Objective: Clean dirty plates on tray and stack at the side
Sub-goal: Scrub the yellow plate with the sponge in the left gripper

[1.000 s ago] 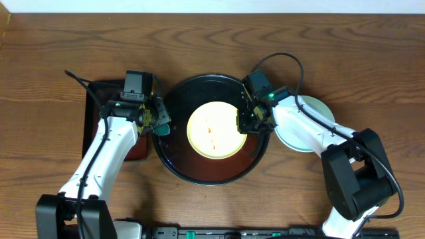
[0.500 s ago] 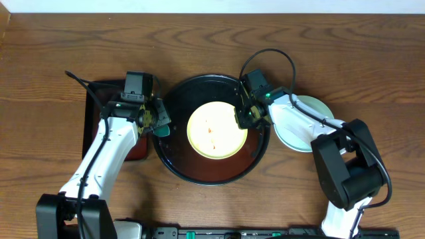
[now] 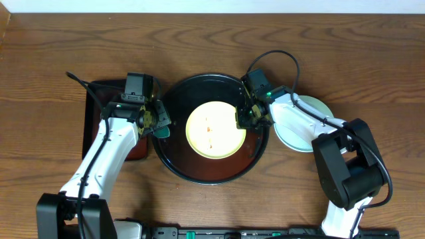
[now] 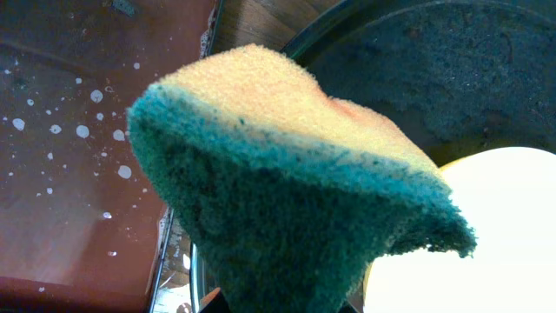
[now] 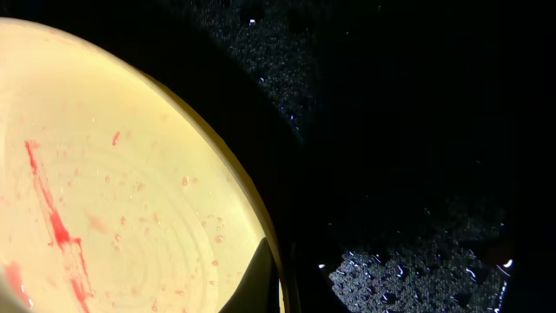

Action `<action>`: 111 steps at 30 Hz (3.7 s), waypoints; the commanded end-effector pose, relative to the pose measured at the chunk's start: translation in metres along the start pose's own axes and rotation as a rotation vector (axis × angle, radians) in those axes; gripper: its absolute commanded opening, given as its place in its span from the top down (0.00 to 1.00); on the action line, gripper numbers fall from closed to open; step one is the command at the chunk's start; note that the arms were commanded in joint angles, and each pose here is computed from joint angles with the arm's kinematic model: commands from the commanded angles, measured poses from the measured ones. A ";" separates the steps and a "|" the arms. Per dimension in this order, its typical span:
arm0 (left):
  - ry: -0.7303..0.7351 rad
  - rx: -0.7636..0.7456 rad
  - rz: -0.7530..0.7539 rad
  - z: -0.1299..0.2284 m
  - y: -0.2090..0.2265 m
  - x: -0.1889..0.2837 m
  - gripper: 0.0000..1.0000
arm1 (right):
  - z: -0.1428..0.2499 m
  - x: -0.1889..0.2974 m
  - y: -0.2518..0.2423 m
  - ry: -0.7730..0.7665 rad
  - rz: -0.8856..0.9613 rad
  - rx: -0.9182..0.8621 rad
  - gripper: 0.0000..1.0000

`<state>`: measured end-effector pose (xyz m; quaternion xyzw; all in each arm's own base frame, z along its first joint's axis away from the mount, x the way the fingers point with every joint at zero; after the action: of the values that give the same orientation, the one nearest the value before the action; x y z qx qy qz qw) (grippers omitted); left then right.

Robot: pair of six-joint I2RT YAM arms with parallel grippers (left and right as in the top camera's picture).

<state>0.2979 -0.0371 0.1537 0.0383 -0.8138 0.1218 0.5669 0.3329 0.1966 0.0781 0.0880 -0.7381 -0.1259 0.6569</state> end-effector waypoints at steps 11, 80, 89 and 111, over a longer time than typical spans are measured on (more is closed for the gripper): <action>-0.002 -0.066 -0.024 0.013 -0.026 -0.005 0.92 | 0.017 -0.022 -0.021 0.059 0.102 -0.076 0.99; 0.068 -0.214 -0.093 0.026 -0.104 -0.107 0.92 | 0.016 -0.023 -0.021 0.048 0.095 -0.073 0.99; 0.268 -0.222 -0.219 0.055 -0.081 -0.098 0.92 | 0.016 -0.023 -0.021 0.048 0.095 -0.073 0.99; -0.038 -0.361 -0.188 0.011 -0.100 -0.106 0.92 | 0.022 -0.025 -0.013 0.044 0.118 -0.040 0.99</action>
<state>0.3359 -0.1856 0.0797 -0.1469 -0.7981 0.0188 0.5841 0.3297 0.1990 0.0764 0.0810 -0.7352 -0.1402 0.6582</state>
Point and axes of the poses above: each gripper's point midway between its finger pads, its own x axis back along the fingers, its own y axis along the line the jaws close on, z = x × y, the point moved 8 cm from there along x, back along the fingers, and after that the axes turned 7 degrees about -x, right-handed, at the moved point
